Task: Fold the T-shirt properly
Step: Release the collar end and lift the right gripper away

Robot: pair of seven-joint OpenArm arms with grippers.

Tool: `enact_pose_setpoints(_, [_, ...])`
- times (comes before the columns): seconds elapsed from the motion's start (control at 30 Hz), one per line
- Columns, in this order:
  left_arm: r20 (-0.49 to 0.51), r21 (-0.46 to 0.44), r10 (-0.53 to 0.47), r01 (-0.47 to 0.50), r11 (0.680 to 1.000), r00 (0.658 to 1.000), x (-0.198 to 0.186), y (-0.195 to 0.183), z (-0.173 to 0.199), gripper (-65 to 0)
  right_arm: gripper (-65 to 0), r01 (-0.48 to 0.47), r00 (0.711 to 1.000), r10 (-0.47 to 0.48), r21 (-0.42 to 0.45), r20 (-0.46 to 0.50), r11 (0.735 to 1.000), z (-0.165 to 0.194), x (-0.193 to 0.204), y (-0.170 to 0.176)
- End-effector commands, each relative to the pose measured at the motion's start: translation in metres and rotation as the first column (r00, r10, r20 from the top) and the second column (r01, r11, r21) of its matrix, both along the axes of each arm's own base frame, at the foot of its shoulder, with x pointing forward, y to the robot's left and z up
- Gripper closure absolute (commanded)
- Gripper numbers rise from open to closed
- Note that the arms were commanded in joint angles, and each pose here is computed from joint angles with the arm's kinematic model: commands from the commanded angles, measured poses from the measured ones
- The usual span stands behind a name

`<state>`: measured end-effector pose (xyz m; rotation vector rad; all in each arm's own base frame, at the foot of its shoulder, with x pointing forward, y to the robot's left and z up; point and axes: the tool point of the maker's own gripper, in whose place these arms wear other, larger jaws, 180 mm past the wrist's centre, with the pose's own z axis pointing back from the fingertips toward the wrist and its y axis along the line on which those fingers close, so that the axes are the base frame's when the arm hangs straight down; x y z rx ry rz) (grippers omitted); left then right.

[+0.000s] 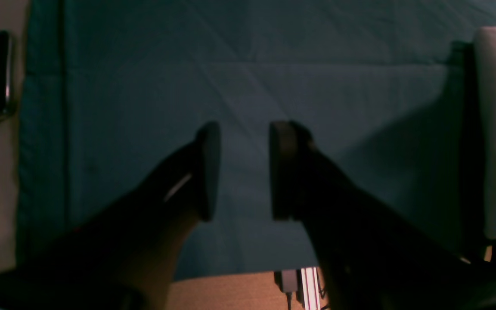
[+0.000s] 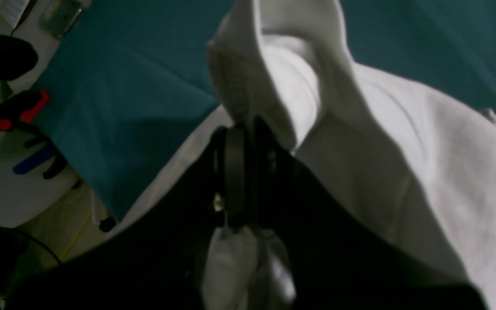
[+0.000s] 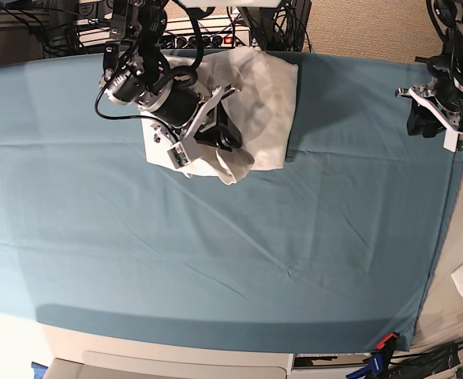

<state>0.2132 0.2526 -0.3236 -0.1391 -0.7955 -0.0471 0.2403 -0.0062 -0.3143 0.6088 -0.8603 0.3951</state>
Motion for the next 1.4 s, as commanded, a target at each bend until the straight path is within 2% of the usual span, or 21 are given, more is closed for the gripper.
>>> enact_pose_setpoints(0.0, [0.046, 0.008, -0.011, 0.011, 1.000, 0.999, 0.006, 0.001, 0.012, -20.7, 0.0, 0.002, 0.998, -0.004, 0.046, 0.059, 0.999, 0.017, 0.007, 0.004])
enact_pose_setpoints(0.07, [0.046, 0.008, -0.011, 0.011, 1.000, 0.999, 0.006, 0.001, 0.011, -20.7, 0.0, 0.001, 0.998, -0.004, 0.046, 0.060, 0.999, 0.017, 0.007, 0.005])
enact_pose_setpoints(0.1, [0.045, 0.008, -0.011, 0.011, 1.000, 0.999, 0.006, 0.001, 0.011, -20.7, -3.1, 0.000, 0.998, -0.002, 0.045, 0.061, 0.999, 0.017, 0.007, 0.005])
enact_pose_setpoints(0.2, [0.045, 0.008, -0.011, 0.011, 1.000, 0.999, 0.006, 0.001, 0.011, -20.7, -19.0, -0.005, 0.998, 0.002, 0.047, 0.066, 0.999, 0.018, 0.007, 0.005])
enact_pose_setpoints(0.27, [0.046, 0.008, -0.011, 0.011, 1.000, 0.999, 0.006, 0.001, 0.011, -20.7, -22.2, -0.004, 0.997, 0.000, 0.055, 0.072, 0.999, 0.019, 0.008, 0.006])
enact_pose_setpoints(0.47, [0.045, 0.005, -0.010, 0.009, 1.000, 0.999, 0.006, 0.000, 0.011, -20.7, -22.2, -0.029, 0.994, 0.015, 0.121, 0.110, 0.992, 0.038, 0.015, 0.013])
enact_pose_setpoints(0.63, [0.041, 0.003, -0.009, 0.009, 1.000, 0.999, 0.005, 0.000, 0.010, -20.7, -22.1, -0.079, 0.974, 0.047, 0.138, 0.223, 0.987, 0.069, 0.027, 0.018])
enact_pose_setpoints(0.73, [0.042, 0.003, -0.009, 0.008, 1.000, 0.999, 0.005, 0.000, 0.010, -20.7, -22.1, -0.097, 0.954, 0.063, 0.103, 0.293, 0.990, 0.090, 0.032, 0.017])
enact_pose_setpoints(0.8, [0.042, 0.003, -0.009, 0.008, 1.000, 0.999, 0.005, 0.000, 0.010, -20.7, -21.9, -0.082, 0.939, 0.061, 0.049, 0.339, 0.995, 0.104, 0.036, 0.009])
enact_pose_setpoints(0.83, [0.042, 0.003, -0.009, 0.008, 1.000, 0.999, 0.005, 0.000, 0.010, -20.7, -20.2, -0.052, 0.930, 0.044, 0.012, 0.365, 0.999, 0.110, 0.039, 0.000])
enact_pose_setpoints(0.9, [0.041, 0.003, -0.009, 0.009, 1.000, 0.999, 0.005, 0.000, 0.010, -20.7, -9.7, 0.058, 0.907, -0.020, -0.077, 0.421, 0.995, 0.121, 0.046, -0.028])
enact_pose_setpoints(0.93, [0.041, 0.003, -0.009, 0.009, 1.000, 0.999, 0.004, 0.000, 0.010, -20.7, -2.8, 0.127, 0.896, -0.063, -0.118, 0.440, 0.985, 0.124, 0.048, -0.047])
enact_pose_setpoints(0.97, [0.040, 0.003, -0.009, 0.009, 1.000, 0.999, 0.004, 0.000, 0.010, -20.7, 0.0, 0.198, 0.884, -0.114, -0.143, 0.453, 0.970, 0.127, 0.050, -0.066])
enact_pose_setpoints(1.03, [0.041, 0.003, -0.009, 0.009, 1.000, 0.999, 0.004, 0.000, 0.010, -20.7, 0.0, 0.335, 0.864, -0.242, -0.146, 0.441, 0.931, 0.124, 0.051, -0.107])
enact_pose_setpoints(1.13, [0.043, -0.004, -0.010, 0.010, 1.000, 0.999, 0.004, -0.001, 0.010, -20.7, 0.0, 0.534, 0.806, -0.453, -0.138, 0.381, 0.834, 0.112, 0.039, -0.169])
enact_pose_setpoints(1.2, [0.045, -0.005, -0.010, 0.010, 1.000, 0.999, 0.005, -0.001, 0.010, -20.7, 0.0, 0.595, 0.783, -0.529, -0.144, 0.329, 0.791, 0.100, 0.023, -0.194])
enact_pose_setpoints(1.27, [0.048, -0.016, -0.011, 0.012, 1.000, 0.999, 0.005, -0.003, 0.011, -20.7, 0.0, 0.587, 0.802, -0.541, -0.164, 0.256, 0.793, 0.082, 0.006, -0.202])
enact_pose_setpoints(1.37, [0.052, -0.026, -0.012, 0.014, 1.000, 0.999, 0.006, -0.004, 0.012, -20.7, 0.0, 0.542, 0.840, -0.521, -0.190, 0.155, 0.818, 0.058, -0.015, -0.200])
